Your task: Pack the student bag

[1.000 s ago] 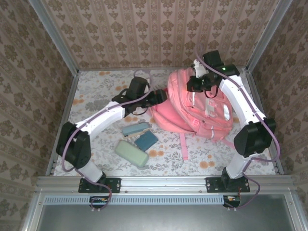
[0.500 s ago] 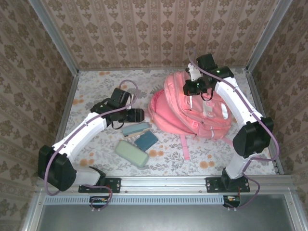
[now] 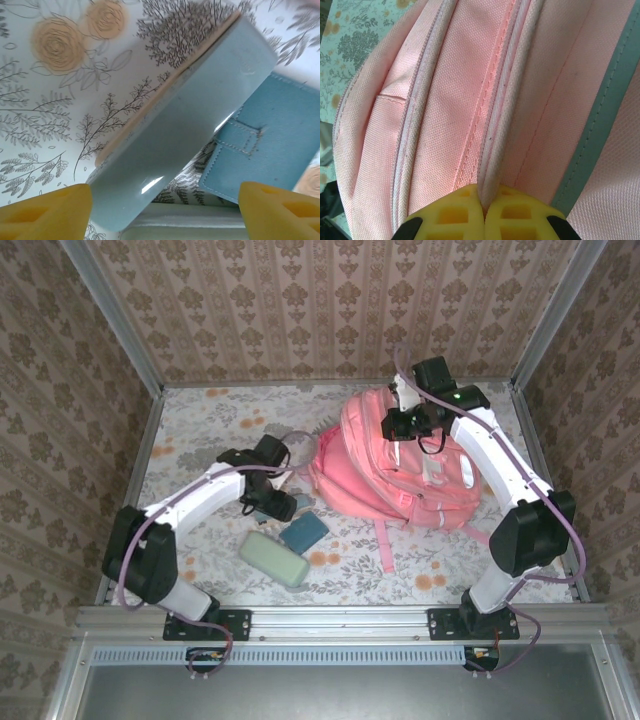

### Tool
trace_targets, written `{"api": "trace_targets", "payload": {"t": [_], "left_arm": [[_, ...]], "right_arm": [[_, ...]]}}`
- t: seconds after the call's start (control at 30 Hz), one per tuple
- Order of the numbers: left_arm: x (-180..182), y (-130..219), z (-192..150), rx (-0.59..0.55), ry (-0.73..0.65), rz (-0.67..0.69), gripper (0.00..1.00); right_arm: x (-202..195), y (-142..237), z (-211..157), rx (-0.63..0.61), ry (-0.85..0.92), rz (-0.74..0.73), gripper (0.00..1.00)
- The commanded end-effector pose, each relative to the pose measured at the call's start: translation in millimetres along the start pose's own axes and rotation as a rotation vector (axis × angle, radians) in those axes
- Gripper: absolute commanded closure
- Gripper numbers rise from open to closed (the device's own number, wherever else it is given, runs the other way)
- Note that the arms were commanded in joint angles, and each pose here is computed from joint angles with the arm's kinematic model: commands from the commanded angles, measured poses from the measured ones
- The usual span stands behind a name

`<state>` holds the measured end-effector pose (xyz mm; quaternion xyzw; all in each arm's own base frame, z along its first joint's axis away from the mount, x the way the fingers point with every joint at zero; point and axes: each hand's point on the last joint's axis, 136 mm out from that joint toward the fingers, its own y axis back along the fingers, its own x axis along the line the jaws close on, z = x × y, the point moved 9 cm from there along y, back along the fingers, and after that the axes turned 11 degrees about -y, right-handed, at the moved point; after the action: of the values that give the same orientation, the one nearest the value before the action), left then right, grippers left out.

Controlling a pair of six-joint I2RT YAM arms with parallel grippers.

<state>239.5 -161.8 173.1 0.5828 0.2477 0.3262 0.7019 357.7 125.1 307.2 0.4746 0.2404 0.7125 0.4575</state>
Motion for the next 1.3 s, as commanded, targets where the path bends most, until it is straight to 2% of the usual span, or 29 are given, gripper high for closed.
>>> {"api": "trace_targets", "payload": {"t": [0.0, 0.33, 0.43, 0.63, 0.8, 0.83, 0.9, 0.97, 1.03, 1.27], "left_arm": [[-1, -7, 8, 0.037, -0.097, 0.066, 0.22], [2, -31, 19, 0.091, -0.177, 0.16, 0.26], [2, -26, 21, 0.076, -0.194, 0.192, 0.26], [-2, -8, 22, 0.02, -0.185, 0.168, 0.26], [2, -13, 21, 0.032, -0.154, 0.171, 0.26], [3, -15, 20, 0.039, -0.151, 0.176, 0.28], [5, -18, 20, 0.049, -0.142, 0.177, 0.44], [3, -17, 22, 0.043, -0.137, 0.17, 0.47], [-4, -16, 23, 0.029, -0.143, 0.157, 0.6], [-15, -34, 18, 0.066, -0.138, 0.12, 0.7]], "right_arm": [[15, 22, 10, -0.104, 0.058, 0.096, 1.0], [12, 17, 7, -0.091, 0.033, 0.115, 1.0], [11, 15, 7, -0.088, 0.027, 0.117, 1.0], [10, 13, 5, -0.083, 0.016, 0.123, 1.0], [10, 12, 5, -0.082, 0.009, 0.131, 1.0], [11, 13, 5, -0.083, 0.01, 0.132, 1.0], [10, 13, 4, -0.083, 0.009, 0.13, 1.0], [9, 13, 3, -0.079, 0.006, 0.123, 1.0], [9, 13, 1, -0.078, 0.01, 0.122, 1.0], [8, 13, 1, -0.08, 0.004, 0.119, 1.0]]}}
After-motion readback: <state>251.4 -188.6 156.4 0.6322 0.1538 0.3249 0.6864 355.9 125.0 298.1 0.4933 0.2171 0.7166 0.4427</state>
